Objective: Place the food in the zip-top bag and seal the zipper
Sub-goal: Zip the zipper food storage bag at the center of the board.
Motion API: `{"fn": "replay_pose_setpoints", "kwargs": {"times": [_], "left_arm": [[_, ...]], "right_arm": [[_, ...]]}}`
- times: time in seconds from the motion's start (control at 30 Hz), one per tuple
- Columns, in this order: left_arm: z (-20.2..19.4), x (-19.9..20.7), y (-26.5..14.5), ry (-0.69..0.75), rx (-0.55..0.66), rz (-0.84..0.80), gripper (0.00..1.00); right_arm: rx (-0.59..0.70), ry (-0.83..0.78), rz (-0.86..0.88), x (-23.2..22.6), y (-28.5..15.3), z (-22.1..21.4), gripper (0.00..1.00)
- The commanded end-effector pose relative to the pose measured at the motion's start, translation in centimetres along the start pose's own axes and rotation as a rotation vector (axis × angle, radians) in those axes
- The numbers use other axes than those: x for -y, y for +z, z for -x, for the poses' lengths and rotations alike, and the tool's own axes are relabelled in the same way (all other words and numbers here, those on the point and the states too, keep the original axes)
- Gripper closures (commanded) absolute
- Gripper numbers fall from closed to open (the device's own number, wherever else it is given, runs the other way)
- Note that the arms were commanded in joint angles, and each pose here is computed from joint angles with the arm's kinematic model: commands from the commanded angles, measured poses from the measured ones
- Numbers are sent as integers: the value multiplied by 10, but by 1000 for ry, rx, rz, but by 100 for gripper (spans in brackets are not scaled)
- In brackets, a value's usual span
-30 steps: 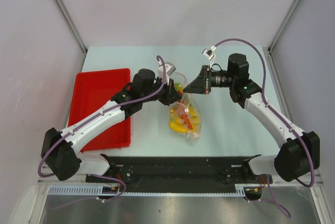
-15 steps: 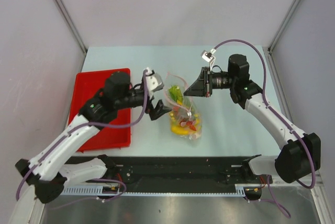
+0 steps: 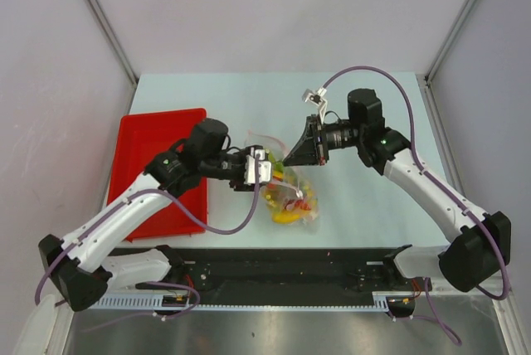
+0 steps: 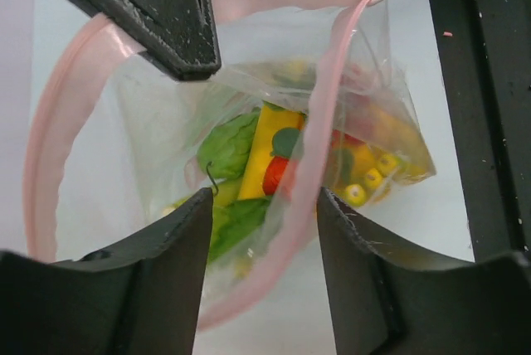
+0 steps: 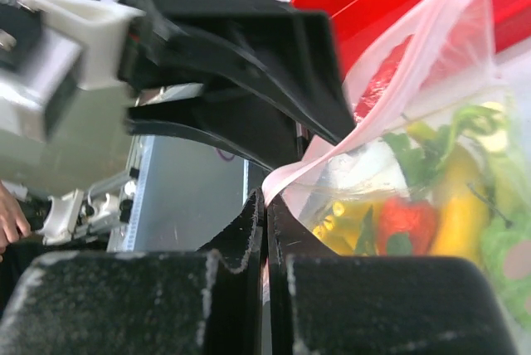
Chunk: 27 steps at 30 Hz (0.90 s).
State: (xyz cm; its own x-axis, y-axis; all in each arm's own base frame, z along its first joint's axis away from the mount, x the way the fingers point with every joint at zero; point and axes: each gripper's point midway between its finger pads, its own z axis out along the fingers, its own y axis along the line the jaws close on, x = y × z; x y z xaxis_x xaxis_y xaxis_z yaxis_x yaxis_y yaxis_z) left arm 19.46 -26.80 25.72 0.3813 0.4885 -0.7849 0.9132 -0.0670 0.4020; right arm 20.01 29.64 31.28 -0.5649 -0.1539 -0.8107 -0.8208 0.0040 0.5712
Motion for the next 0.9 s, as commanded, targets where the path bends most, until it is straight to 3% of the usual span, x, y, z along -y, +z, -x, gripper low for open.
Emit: {"fn": "replay_pose_setpoints", "kwargs": {"times": [0.0, 0.17, 0.23, 0.3, 0.37, 0.4, 0.43, 0.47, 0.57, 0.67, 0.87], "left_arm": [[13, 5, 14, 81, 74, -43, 48], [18, 44, 29, 68, 87, -180, 54], [27, 61, 28, 59, 111, -231, 69], [35, 65, 26, 0, 128, -238, 100], [53, 60, 21, -34, 180, -215, 100], [60, 59, 19, -123, 195, -205, 100], [73, 49, 18, -133, 242, -163, 100], [77, 46, 16, -165, 259, -140, 100], [82, 40, 23, -359, 284, -105, 100], [87, 32, 30, -436, 322, -76, 100], [101, 5, 35, -557, 387, -22, 100]], "right_arm": [[-7, -137, 31, -27, -1, 11, 100], [-40, -189, 40, -30, 6, 11, 100], [-52, -210, 45, -28, 10, 14, 100], [-54, -241, 50, -27, 12, 18, 100], [-54, -275, 58, -29, 15, 25, 100], [-61, -303, 57, -29, 18, 25, 96], [-63, -317, 55, -30, 20, 27, 85], [-54, -351, 31, -30, 19, 38, 54], [-45, -379, -90, -25, -12, 57, 17], [62, -338, -197, -21, -64, 68, 4], [86, -460, -407, -21, -104, 25, 1]]}}
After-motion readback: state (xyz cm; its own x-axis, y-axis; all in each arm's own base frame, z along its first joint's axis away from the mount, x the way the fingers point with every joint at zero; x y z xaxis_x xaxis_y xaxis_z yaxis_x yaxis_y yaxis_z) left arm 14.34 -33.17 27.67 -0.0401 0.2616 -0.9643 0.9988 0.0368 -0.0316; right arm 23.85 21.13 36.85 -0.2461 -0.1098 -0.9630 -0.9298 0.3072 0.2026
